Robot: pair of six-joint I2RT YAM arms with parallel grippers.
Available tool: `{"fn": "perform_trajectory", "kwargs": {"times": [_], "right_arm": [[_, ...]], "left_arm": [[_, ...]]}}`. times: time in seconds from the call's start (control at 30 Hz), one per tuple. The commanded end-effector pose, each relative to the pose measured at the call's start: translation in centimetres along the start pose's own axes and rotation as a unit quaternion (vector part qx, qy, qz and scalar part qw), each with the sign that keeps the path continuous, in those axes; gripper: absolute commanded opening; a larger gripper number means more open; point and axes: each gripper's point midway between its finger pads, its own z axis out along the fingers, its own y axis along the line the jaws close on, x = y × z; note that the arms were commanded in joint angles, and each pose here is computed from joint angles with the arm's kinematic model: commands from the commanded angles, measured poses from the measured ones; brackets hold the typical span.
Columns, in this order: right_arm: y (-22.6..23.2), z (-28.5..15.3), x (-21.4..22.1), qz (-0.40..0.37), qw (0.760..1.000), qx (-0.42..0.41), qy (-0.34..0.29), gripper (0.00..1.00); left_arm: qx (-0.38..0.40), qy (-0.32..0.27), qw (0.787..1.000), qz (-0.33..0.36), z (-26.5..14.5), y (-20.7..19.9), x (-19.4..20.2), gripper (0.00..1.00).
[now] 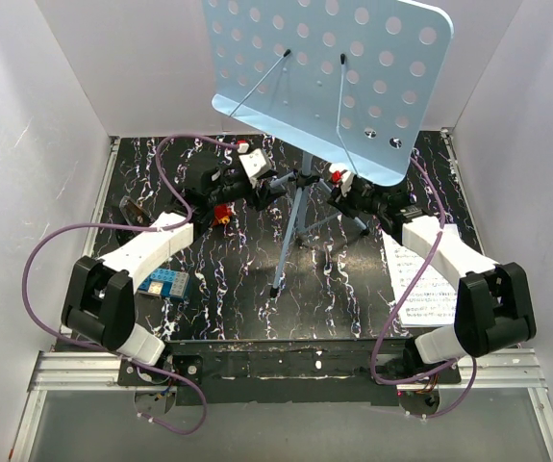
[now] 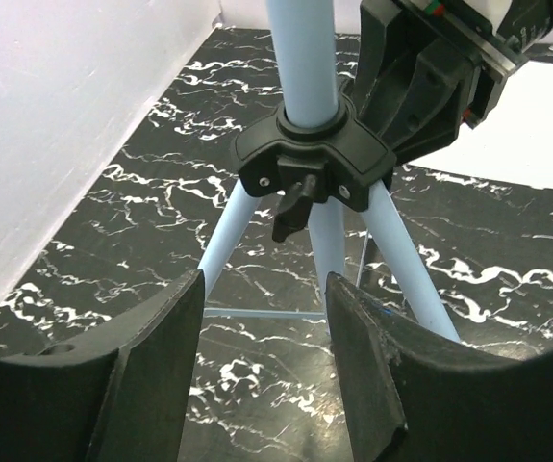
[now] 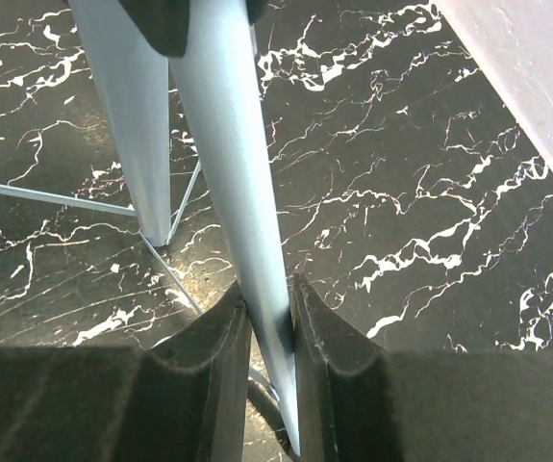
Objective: Pack up the instrument practice props
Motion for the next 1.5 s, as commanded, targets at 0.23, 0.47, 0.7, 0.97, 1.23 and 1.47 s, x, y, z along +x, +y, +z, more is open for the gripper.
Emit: {"fn": "perform_trajectory", "kwargs": {"times": [0.23, 0.47, 0.7, 0.97, 1.23, 1.47], "right_arm": [[4.5, -1.3, 3.9, 0.082, 0.994, -0.049, 0.056, 0.01], [4.4, -1.2, 4.1, 0.078, 0.994, -0.046, 0.061, 0.01], [4.1, -1.2, 4.1, 0.076, 0.994, -0.043, 0.062, 0.01], [3.8, -1.3, 4.4, 0.085, 0.992, -0.039, 0.079, 0.01], [4.1, -0.9, 5.0, 0.128, 0.988, -0.039, 0.082, 0.01], [4.1, -1.2, 4.8, 0.137, 0.987, -0.027, 0.074, 0.01]], "left_arm": [[0.046, -0.069, 0.996, -0.020, 1.9, -1.1, -4.4, 0.47], [0.067, -0.072, 0.995, -0.034, 3.1, -1.7, -4.4, 0.29], [0.074, -0.062, 0.992, -0.076, 2.2, -2.5, -4.8, 0.00], [-0.012, -0.044, 0.926, -0.374, 0.7, -1.1, -5.4, 0.00], [-0.005, -0.082, 0.853, -0.516, 1.3, -0.6, -6.1, 0.00], [-0.138, -0.025, 0.530, -0.836, 1.2, 2.2, -2.7, 0.00]]}}
